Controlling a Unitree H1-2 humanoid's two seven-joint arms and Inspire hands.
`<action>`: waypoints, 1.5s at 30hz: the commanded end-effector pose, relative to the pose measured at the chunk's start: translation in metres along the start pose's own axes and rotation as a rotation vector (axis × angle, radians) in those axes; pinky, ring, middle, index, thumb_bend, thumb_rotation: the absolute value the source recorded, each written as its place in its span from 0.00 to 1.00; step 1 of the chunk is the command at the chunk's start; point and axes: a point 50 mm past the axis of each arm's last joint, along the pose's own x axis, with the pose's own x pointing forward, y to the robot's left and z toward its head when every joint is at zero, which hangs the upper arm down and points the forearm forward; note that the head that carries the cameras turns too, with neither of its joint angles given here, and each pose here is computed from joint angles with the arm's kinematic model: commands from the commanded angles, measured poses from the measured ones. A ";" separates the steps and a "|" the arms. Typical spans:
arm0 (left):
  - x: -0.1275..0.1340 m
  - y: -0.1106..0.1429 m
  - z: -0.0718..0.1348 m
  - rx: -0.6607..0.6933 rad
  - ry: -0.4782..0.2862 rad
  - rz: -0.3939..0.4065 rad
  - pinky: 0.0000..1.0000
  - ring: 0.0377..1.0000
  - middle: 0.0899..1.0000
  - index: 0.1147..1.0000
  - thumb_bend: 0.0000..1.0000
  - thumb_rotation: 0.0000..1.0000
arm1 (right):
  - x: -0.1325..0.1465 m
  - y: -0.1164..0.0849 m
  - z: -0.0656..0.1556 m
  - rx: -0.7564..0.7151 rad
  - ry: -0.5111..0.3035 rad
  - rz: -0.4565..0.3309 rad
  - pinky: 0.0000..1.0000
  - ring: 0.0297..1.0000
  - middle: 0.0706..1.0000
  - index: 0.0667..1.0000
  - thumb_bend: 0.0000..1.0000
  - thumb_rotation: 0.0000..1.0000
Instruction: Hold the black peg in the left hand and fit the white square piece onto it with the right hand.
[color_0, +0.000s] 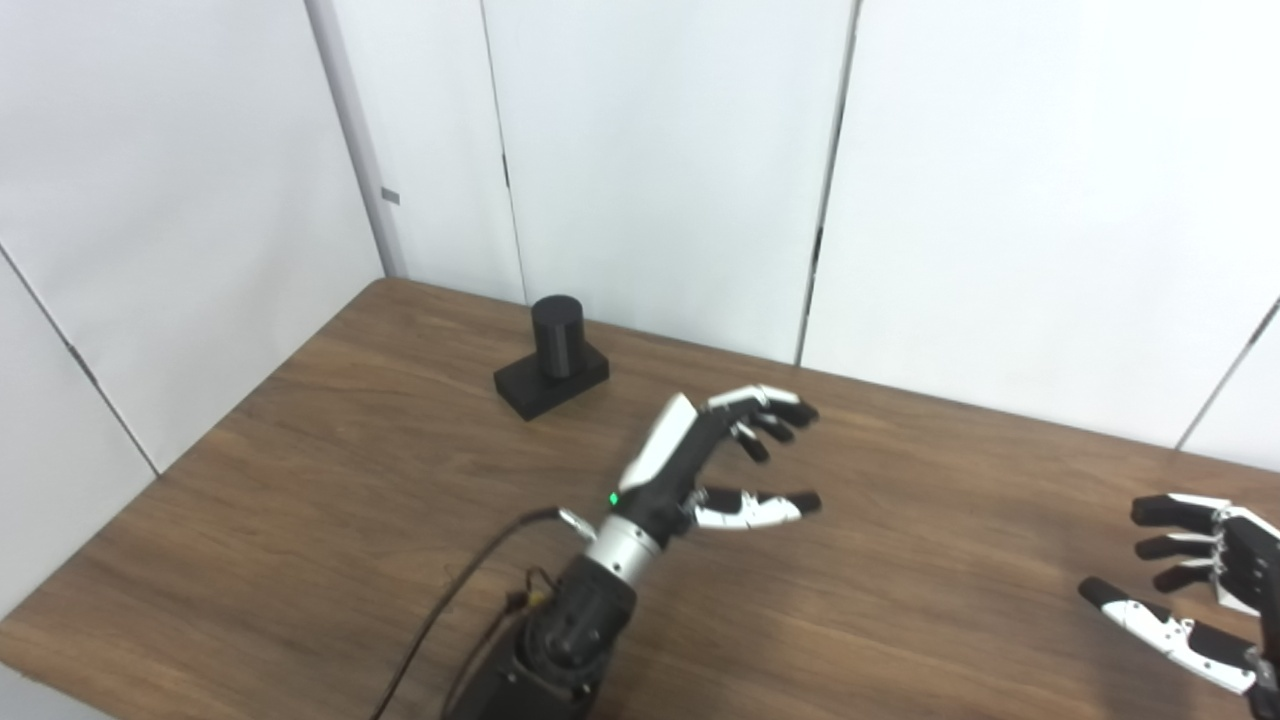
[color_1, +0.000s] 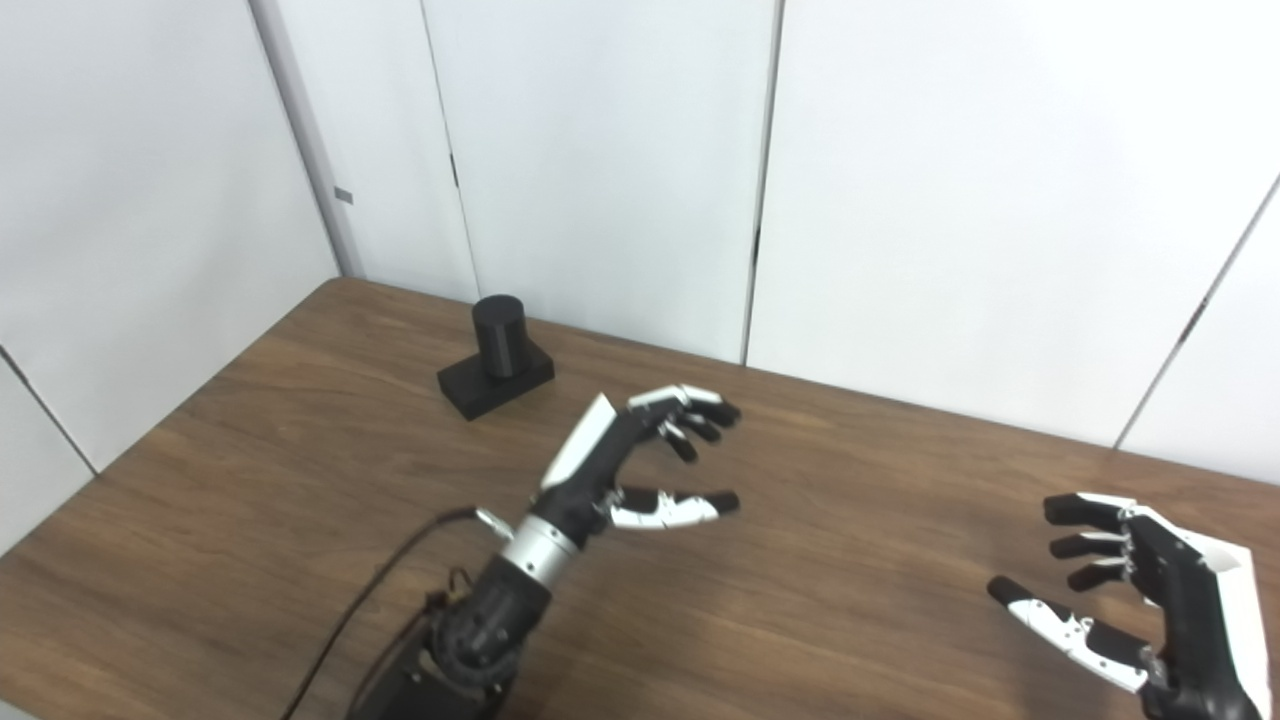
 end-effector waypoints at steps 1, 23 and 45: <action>0.019 0.015 0.019 0.040 -0.078 0.029 0.51 0.64 0.67 0.63 0.76 0.09 | 0.008 -0.008 0.017 -0.006 -0.077 -0.024 0.42 0.55 0.62 0.59 0.56 0.00; 0.035 0.119 0.041 0.408 -0.049 0.227 0.58 0.70 0.73 0.68 0.76 0.09 | 0.008 -0.011 0.021 -0.006 -0.079 -0.022 0.42 0.54 0.62 0.59 0.56 0.00; 0.057 0.199 0.017 0.778 0.082 0.369 0.60 0.74 0.78 0.75 0.84 0.20 | 0.008 -0.011 0.028 0.001 -0.083 -0.028 0.42 0.54 0.61 0.59 0.55 0.00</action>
